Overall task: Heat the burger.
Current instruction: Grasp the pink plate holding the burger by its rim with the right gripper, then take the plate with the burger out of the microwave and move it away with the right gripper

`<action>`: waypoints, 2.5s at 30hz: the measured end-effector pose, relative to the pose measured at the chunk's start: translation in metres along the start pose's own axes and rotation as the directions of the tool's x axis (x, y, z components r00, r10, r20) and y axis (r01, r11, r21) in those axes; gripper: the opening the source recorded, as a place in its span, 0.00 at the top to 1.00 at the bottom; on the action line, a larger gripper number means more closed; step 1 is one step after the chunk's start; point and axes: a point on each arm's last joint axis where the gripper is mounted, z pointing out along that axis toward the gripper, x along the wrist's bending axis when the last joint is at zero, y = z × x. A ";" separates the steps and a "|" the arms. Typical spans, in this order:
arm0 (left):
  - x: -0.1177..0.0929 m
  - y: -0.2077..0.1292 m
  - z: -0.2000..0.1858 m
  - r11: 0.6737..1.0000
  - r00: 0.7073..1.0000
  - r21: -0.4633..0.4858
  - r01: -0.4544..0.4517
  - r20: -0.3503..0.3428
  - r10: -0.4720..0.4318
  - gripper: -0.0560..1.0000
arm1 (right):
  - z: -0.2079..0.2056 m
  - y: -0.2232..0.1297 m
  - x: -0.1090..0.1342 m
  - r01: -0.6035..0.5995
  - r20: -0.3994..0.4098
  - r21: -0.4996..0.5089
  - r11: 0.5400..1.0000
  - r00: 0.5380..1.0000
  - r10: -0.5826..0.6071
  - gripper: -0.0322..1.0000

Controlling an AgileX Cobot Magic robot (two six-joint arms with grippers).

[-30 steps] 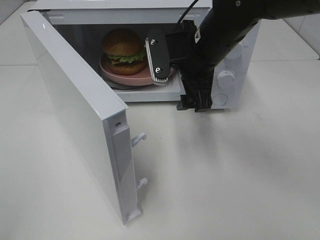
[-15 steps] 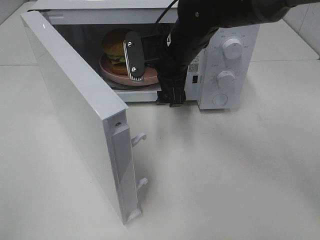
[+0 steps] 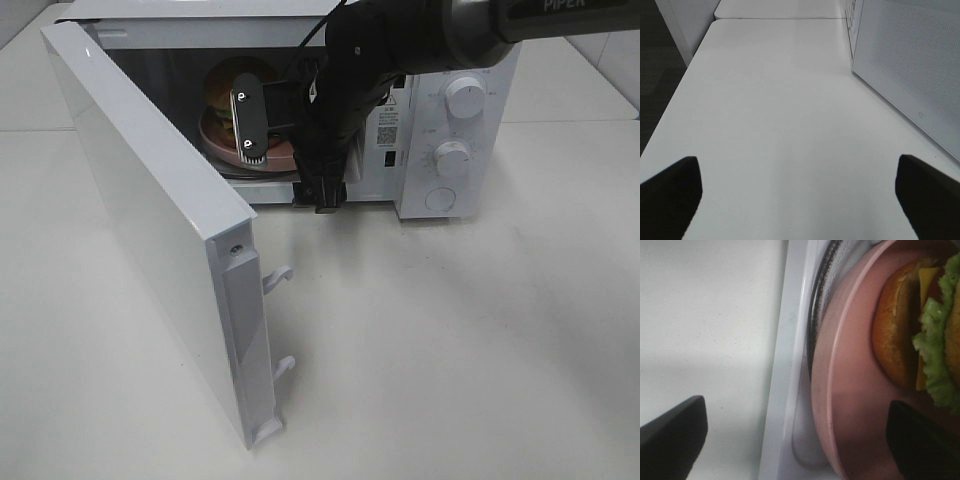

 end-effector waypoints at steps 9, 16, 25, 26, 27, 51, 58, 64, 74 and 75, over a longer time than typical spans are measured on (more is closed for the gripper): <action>0.000 0.000 0.000 1.000 1.000 0.000 0.000 0.000 0.000 0.03 | 0.023 0.003 -0.002 -0.008 0.003 -0.002 1.000 1.000 0.008 0.08; 0.000 0.000 0.000 1.000 1.000 0.000 0.000 0.000 0.000 0.03 | 0.034 -0.004 -0.006 -0.025 0.010 0.003 1.000 1.000 0.025 0.09; 0.000 0.000 0.000 1.000 1.000 0.000 0.000 0.000 0.000 0.03 | 0.044 -0.014 -0.003 -0.026 0.006 0.014 1.000 1.000 0.025 0.11; 0.000 0.000 0.000 1.000 1.000 0.000 0.000 0.000 0.000 0.03 | 0.048 -0.014 -0.001 -0.022 -0.001 0.017 1.000 1.000 0.022 0.13; 0.000 0.000 0.000 1.000 1.000 0.000 0.000 0.000 0.000 0.03 | 0.049 -0.015 0.000 -0.020 0.000 0.015 1.000 1.000 0.020 0.15; 0.000 0.000 0.000 1.000 1.000 0.000 0.000 -0.001 0.000 0.03 | 0.035 -0.008 -0.003 0.045 -0.061 -0.010 0.999 0.997 -0.046 0.87; 0.000 0.000 0.000 1.000 1.000 0.000 0.000 -0.001 0.000 0.03 | 0.024 -0.009 -0.003 0.058 -0.116 0.009 0.998 0.992 -0.057 0.87; 0.000 0.000 0.000 1.000 1.000 0.000 0.000 -0.001 0.000 0.03 | 0.005 -0.008 -0.003 0.070 -0.146 0.008 0.998 0.987 -0.068 0.87; 0.000 0.000 0.000 1.000 1.000 0.000 0.000 -0.001 0.000 0.03 | -0.025 -0.012 0.018 0.140 -0.179 -0.005 0.990 0.974 -0.138 0.87; 0.000 0.000 0.000 1.000 1.000 0.000 0.000 -0.001 0.000 0.03 | -0.025 -0.012 0.018 0.140 -0.179 -0.005 0.990 0.974 -0.138 0.87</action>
